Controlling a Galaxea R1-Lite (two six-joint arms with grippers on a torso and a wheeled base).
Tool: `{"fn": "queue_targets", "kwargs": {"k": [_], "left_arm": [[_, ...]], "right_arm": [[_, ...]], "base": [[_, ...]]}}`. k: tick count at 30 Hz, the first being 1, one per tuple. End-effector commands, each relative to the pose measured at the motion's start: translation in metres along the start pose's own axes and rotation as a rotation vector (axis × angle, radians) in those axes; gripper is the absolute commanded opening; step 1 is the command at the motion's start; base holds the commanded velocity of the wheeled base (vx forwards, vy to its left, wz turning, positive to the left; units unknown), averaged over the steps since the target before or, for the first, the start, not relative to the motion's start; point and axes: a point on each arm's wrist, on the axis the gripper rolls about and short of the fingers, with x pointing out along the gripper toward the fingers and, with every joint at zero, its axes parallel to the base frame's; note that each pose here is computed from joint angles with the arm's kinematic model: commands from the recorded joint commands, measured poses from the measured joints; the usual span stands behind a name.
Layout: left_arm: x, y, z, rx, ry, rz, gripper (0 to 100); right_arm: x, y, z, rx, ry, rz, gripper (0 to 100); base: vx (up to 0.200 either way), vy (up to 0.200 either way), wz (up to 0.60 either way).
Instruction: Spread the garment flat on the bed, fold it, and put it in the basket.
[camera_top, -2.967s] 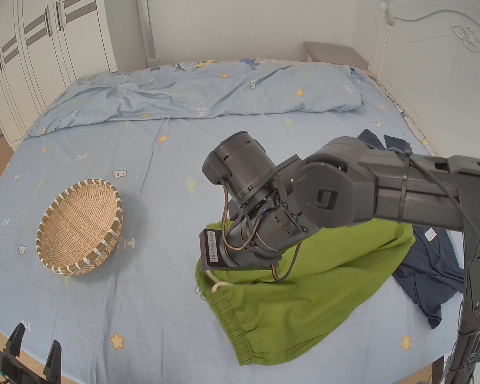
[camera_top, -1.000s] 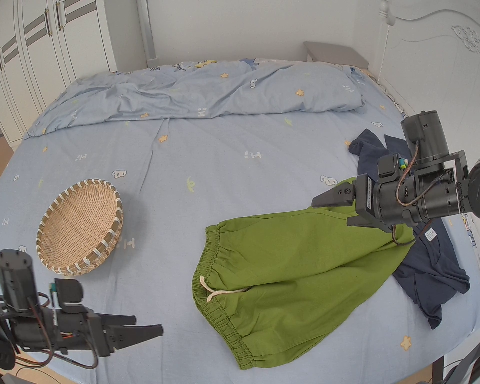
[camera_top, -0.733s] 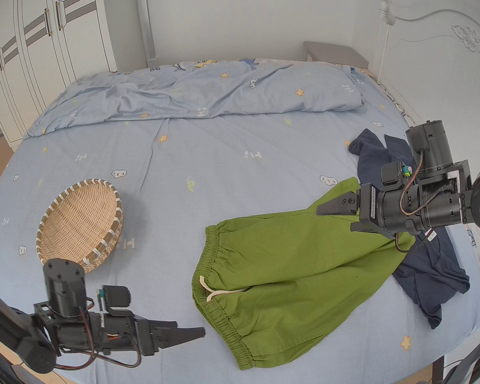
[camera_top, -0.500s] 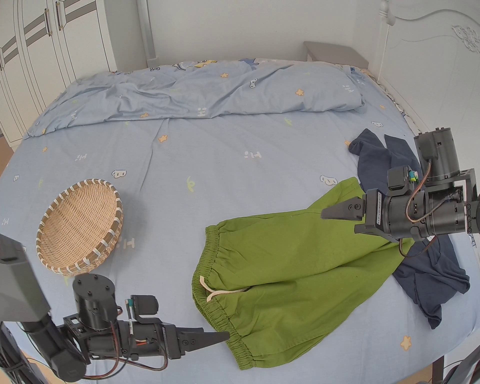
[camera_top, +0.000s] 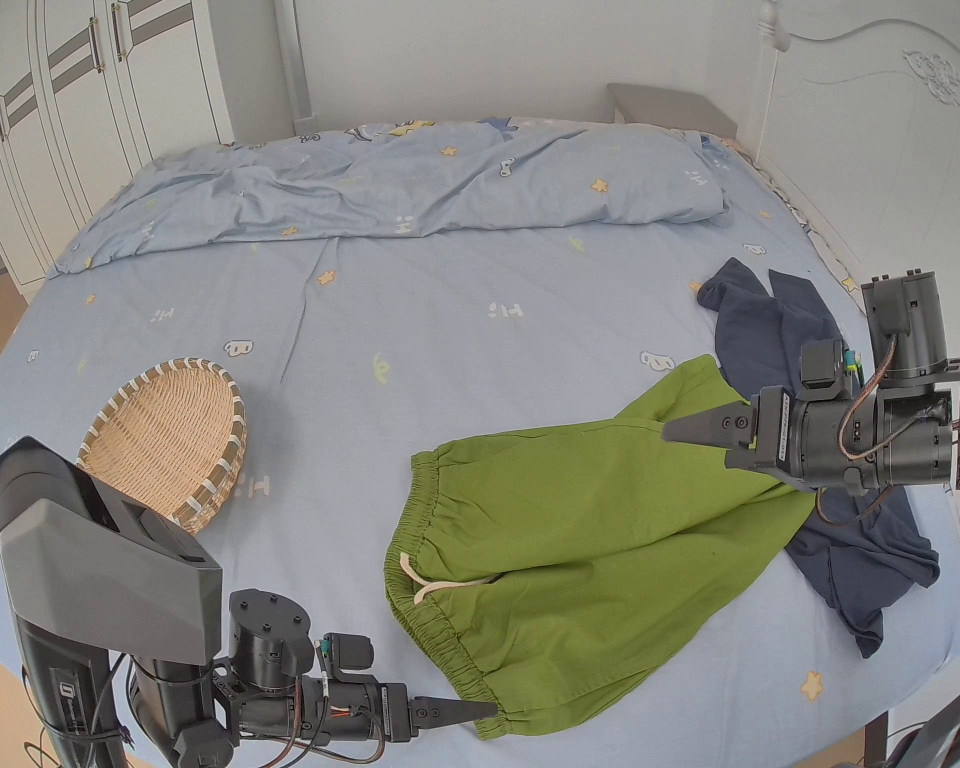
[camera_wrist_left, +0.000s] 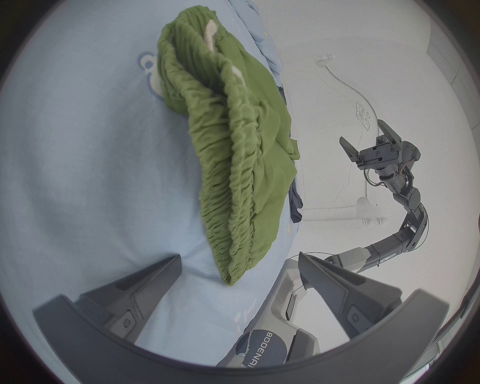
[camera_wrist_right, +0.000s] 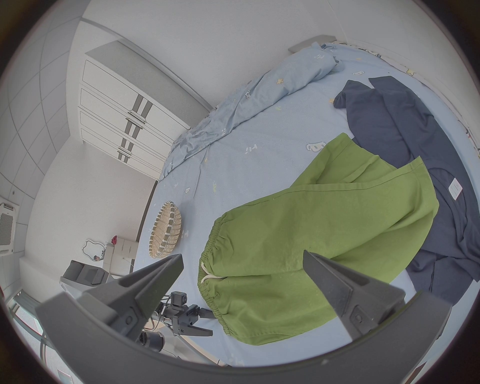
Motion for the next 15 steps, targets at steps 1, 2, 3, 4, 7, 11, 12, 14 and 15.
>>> {"fn": "queue_targets", "kwargs": {"k": [1,2,3,4,7,11,12,14,15], "left_arm": [[0.005,0.001,0.006,0.012,-0.025,-0.009,100],[0.005,0.001,0.007,0.015,-0.03,-0.012,100],[0.005,0.0,0.008,0.017,-0.034,-0.015,100],[0.004,-0.001,0.011,0.022,-0.048,-0.021,100],[-0.005,-0.006,0.019,0.033,-0.094,-0.037,100],[-0.006,-0.006,0.028,0.026,-0.133,-0.045,100],[-0.006,-0.005,0.031,0.028,-0.142,-0.047,100],[-0.004,-0.005,0.036,0.035,-0.157,-0.054,100],[-0.004,-0.005,0.036,0.034,-0.158,-0.055,100]], "right_arm": [[-0.003,-0.002,0.001,0.004,-0.01,-0.003,100],[-0.003,-0.002,0.002,0.005,-0.012,-0.005,100],[-0.003,-0.003,0.002,0.005,-0.012,-0.006,100],[-0.003,-0.003,0.002,0.005,-0.012,-0.006,100],[-0.002,-0.003,0.001,0.005,-0.01,-0.008,100],[-0.002,-0.004,0.002,0.006,-0.009,-0.01,100],[-0.001,-0.004,0.002,0.007,-0.008,-0.01,100],[-0.001,-0.004,0.002,0.007,-0.007,-0.011,100],[0.0,-0.004,0.001,0.007,-0.005,-0.012,100]], "base": [[0.0,0.0,0.0],[0.0,0.0,0.0],[0.0,0.0,0.0],[0.0,0.0,0.0],[0.0,0.0,0.0],[0.0,0.0,0.0],[0.0,0.0,0.0],[0.0,0.0,0.0],[0.0,0.0,0.0]]}}
